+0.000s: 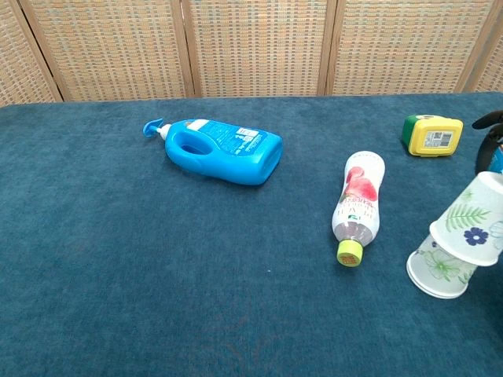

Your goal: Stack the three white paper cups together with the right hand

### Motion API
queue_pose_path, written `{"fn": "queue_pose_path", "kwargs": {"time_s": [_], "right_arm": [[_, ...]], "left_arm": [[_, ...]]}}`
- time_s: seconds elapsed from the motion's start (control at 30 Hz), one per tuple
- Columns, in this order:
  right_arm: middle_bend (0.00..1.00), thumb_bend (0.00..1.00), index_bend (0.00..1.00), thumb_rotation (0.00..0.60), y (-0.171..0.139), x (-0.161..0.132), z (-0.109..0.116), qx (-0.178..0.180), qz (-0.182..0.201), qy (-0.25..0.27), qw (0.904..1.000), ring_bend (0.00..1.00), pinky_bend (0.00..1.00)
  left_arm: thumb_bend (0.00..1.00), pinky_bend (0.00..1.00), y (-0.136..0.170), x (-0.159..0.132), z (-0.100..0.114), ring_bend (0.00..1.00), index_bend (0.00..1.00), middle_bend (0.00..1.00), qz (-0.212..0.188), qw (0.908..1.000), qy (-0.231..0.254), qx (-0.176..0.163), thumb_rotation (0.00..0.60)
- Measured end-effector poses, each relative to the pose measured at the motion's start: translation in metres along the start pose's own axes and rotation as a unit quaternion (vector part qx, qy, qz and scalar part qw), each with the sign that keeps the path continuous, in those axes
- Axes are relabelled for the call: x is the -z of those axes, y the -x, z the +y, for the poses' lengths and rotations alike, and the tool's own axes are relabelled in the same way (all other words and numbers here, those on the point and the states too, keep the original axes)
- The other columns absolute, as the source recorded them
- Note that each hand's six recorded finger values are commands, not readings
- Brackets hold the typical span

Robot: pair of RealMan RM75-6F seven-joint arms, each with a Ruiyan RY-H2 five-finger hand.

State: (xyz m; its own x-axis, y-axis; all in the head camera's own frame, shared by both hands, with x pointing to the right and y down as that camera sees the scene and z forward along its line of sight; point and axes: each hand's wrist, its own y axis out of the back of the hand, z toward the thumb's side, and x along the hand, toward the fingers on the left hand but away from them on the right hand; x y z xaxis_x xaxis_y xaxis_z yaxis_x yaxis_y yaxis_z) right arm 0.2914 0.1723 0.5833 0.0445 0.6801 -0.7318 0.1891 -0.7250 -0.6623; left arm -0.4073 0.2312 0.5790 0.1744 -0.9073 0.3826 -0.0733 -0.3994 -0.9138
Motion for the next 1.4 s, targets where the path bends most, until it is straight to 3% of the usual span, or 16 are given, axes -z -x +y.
{"fn": "queue_pose_path", "kwargs": {"time_s": [0.23,0.77,0.97,1.13,1.4], "right_arm": [[0.00,0.13,0.11,0.600,0.007,-0.002,-0.003,-0.001,0.004,0.003,1.0000,0.00,0.03],[0.00,0.13,0.11,0.600,-0.001,0.004,0.011,0.026,0.008,-0.009,0.9996,0.00,0.02],[0.00,0.13,0.11,0.600,-0.006,0.016,0.016,0.075,0.030,-0.045,0.9957,0.00,0.02],[0.00,0.13,0.11,0.600,-0.017,0.045,0.010,0.131,0.043,-0.080,0.9872,0.00,0.01],[0.00,0.13,0.10,0.600,-0.040,0.095,-0.012,0.182,0.037,-0.046,0.9816,0.00,0.01]], "left_arm": [[0.31,0.00,0.000,0.000,0.001,0.00,0.00,0.00,0.001,1.0000,0.001,-0.002,0.600],[0.31,0.00,0.000,0.003,0.003,0.00,0.00,0.00,0.006,1.0000,0.001,-0.005,0.600],[0.32,0.00,-0.001,0.005,0.003,0.00,0.00,0.00,0.012,0.9999,0.001,-0.009,0.600],[0.32,0.00,-0.001,0.005,0.002,0.00,0.00,0.00,0.013,0.9999,-0.001,-0.009,0.600],[0.32,0.00,-0.003,0.007,-0.001,0.00,0.00,0.00,0.016,0.9998,-0.002,-0.010,0.600]]}}
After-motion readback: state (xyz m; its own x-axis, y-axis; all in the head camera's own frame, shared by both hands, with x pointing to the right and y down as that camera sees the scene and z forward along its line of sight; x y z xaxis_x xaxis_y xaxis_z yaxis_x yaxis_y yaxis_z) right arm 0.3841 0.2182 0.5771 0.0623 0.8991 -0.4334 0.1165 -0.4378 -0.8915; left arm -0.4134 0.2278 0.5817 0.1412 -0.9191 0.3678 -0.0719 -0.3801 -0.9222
